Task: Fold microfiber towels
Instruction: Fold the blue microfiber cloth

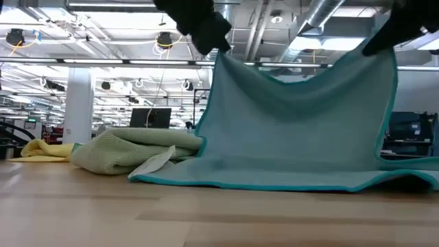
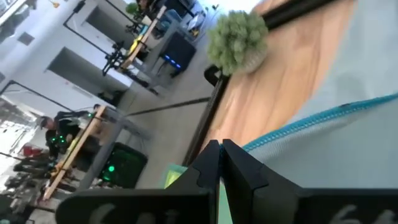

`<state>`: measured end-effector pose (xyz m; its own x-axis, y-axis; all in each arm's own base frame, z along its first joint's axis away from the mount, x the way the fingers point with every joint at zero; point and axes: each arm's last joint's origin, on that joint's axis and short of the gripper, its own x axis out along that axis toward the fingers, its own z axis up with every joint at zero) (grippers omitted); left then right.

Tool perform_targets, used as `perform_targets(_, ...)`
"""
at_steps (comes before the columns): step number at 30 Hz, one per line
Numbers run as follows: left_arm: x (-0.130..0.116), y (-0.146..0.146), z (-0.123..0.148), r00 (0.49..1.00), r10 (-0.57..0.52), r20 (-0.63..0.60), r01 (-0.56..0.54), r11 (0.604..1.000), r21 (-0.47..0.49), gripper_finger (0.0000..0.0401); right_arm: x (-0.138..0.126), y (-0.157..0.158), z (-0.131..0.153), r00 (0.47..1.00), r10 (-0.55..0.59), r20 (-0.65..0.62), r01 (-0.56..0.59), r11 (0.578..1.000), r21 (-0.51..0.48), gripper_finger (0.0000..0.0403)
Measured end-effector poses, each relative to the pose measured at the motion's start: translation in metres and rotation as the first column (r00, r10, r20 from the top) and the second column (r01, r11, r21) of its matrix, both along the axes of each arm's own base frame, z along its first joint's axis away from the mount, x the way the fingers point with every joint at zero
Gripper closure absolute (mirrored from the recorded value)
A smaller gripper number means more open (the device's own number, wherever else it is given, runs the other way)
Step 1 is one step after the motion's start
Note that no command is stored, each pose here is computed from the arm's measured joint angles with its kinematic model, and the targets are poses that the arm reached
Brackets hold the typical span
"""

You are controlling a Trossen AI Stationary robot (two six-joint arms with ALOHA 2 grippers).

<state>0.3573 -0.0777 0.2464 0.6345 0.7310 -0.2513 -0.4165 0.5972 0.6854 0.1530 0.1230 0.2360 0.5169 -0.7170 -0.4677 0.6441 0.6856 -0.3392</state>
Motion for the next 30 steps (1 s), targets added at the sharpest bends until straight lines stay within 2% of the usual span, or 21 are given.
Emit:
perform_targets(3, -0.001, -0.005, 0.002, 1.000, 0.000, 0.006, 0.000, 1.000, 0.022, 0.0401, 0.003, 0.000, 0.002, 0.998, 0.024, -0.054, -0.025, 0.999, -0.027, 0.0391)
perform_targets(5, -0.001, -0.019, 0.011, 0.999, -0.028, 0.027, 0.026, 0.999, 0.045, 0.0401, 0.003, 0.007, 0.012, 0.996, 0.069, -0.056, -0.070, 0.997, -0.017, 0.0391)
perform_targets(8, -0.006, -0.056, 0.038, 0.985, -0.139, 0.098, 0.135, 0.990, 0.051, 0.0401, -0.001, 0.027, 0.035, 0.982, 0.187, -0.010, -0.187, 0.982, 0.036, 0.0391)
perform_targets(10, -0.014, -0.086, 0.059, 0.963, -0.231, 0.139, 0.226, 0.973, 0.053, 0.0401, -0.005, 0.048, 0.051, 0.950, 0.311, 0.016, -0.311, 0.948, 0.070, 0.0391)
perform_targets(13, -0.031, -0.128, 0.090, 0.894, -0.391, 0.219, 0.397, 0.918, 0.021, 0.0401, -0.015, 0.083, 0.083, 0.842, 0.530, 0.100, -0.537, 0.840, 0.079, 0.0391)
perform_targets(15, -0.044, -0.153, 0.111, 0.829, -0.496, 0.258, 0.508, 0.861, 0.023, 0.0401, -0.023, 0.106, 0.112, 0.740, 0.648, 0.182, -0.666, 0.743, 0.063, 0.0391)
perform_targets(17, -0.057, -0.171, 0.131, 0.766, -0.575, 0.288, 0.591, 0.806, 0.038, 0.0401, -0.032, 0.125, 0.140, 0.628, 0.731, 0.266, -0.758, 0.652, -0.002, 0.0391)
perform_targets(19, -0.067, -0.182, 0.148, 0.713, -0.624, 0.322, 0.645, 0.763, 0.050, 0.0401, -0.040, 0.137, 0.163, 0.543, 0.773, 0.328, -0.795, 0.599, -0.095, 0.0391)
perform_targets(20, -0.071, -0.184, 0.155, 0.697, -0.636, 0.331, 0.658, 0.751, 0.057, 0.0401, -0.041, 0.141, 0.171, 0.520, 0.780, 0.348, -0.796, 0.590, -0.134, 0.0391)
perform_targets(22, -0.072, -0.185, 0.161, 0.698, -0.634, 0.333, 0.652, 0.755, 0.070, 0.0401, -0.041, 0.142, 0.181, 0.513, 0.776, 0.366, -0.776, 0.602, -0.188, 0.0391)
perform_targets(23, -0.071, -0.182, 0.161, 0.719, -0.615, 0.323, 0.628, 0.775, 0.076, 0.0401, -0.041, 0.139, 0.183, 0.533, 0.765, 0.363, -0.755, 0.623, -0.205, 0.0391)
perform_targets(26, -0.059, -0.165, 0.152, 0.824, -0.493, 0.280, 0.492, 0.867, 0.078, 0.0401, -0.038, 0.124, 0.177, 0.647, 0.679, 0.346, -0.643, 0.730, -0.230, 0.0391)
perform_targets(28, -0.047, -0.148, 0.136, 0.889, -0.390, 0.240, 0.386, 0.920, 0.065, 0.0401, -0.032, 0.108, 0.164, 0.709, 0.631, 0.315, -0.589, 0.775, -0.226, 0.0391)
perform_targets(30, -0.034, -0.128, 0.117, 0.930, -0.307, 0.200, 0.304, 0.951, 0.045, 0.0401, -0.027, 0.089, 0.148, 0.767, 0.578, 0.279, -0.549, 0.816, -0.182, 0.0391)
